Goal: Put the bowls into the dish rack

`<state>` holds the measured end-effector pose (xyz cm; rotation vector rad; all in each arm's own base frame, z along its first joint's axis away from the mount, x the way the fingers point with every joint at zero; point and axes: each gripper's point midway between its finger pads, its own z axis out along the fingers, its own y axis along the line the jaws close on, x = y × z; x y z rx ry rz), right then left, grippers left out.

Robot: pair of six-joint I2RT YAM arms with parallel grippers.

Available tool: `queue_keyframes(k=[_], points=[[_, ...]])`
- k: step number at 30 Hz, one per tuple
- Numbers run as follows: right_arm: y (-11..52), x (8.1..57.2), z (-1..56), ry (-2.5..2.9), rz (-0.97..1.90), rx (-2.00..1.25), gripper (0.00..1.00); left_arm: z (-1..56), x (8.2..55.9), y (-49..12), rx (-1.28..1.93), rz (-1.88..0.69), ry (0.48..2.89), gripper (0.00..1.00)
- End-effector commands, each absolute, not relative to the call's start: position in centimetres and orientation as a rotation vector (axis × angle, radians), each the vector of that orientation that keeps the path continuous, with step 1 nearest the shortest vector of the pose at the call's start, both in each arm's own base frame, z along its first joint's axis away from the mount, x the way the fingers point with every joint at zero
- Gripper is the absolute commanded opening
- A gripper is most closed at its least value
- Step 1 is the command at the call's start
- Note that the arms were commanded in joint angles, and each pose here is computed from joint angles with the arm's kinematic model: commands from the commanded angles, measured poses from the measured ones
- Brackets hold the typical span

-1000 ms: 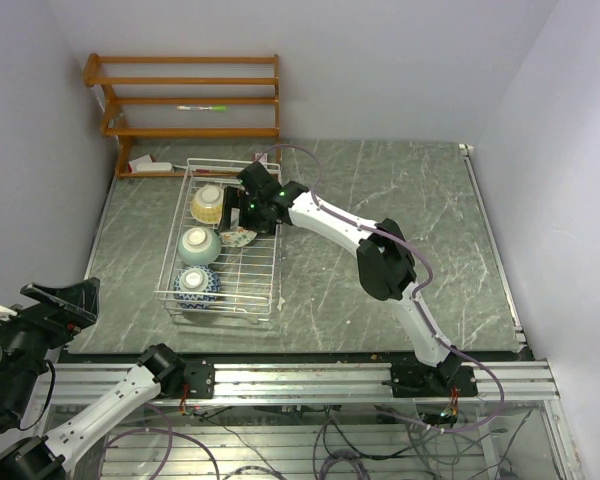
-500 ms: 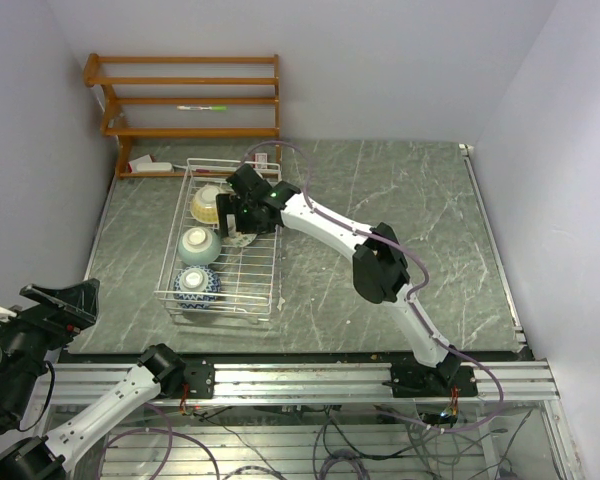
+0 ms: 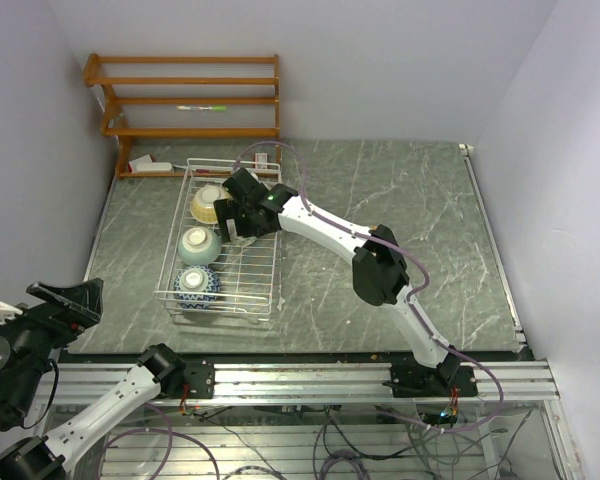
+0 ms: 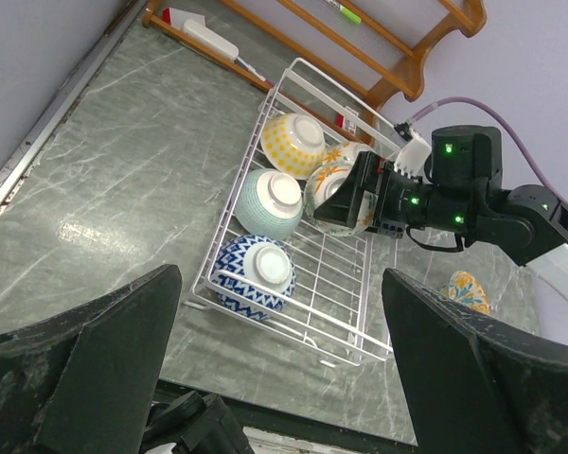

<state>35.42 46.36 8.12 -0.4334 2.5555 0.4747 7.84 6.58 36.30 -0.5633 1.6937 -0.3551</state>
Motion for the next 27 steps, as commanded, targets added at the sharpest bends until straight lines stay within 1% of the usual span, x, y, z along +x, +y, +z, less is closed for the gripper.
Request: queue_keyframes(k=[1,14,20,27], points=[[39.4,34.8,4.0,2.695,0.126,-0.472,1.0,36.5,8.3,6.6,-0.584,-0.363,1.673,0.99],[42.3,33.4,8.1,2.714,0.397,-0.556,1.0,36.7,8.2,6.6,-0.581,-0.363,1.671,0.99],[43.4,34.5,11.1,2.647,0.539,-0.518,1.0,36.8,8.0,6.9,-0.584,-0.358,1.667,0.99],[42.5,36.8,12.5,2.606,0.509,-0.464,1.0,37.0,8.0,6.9,-0.585,-0.36,1.664,0.99]])
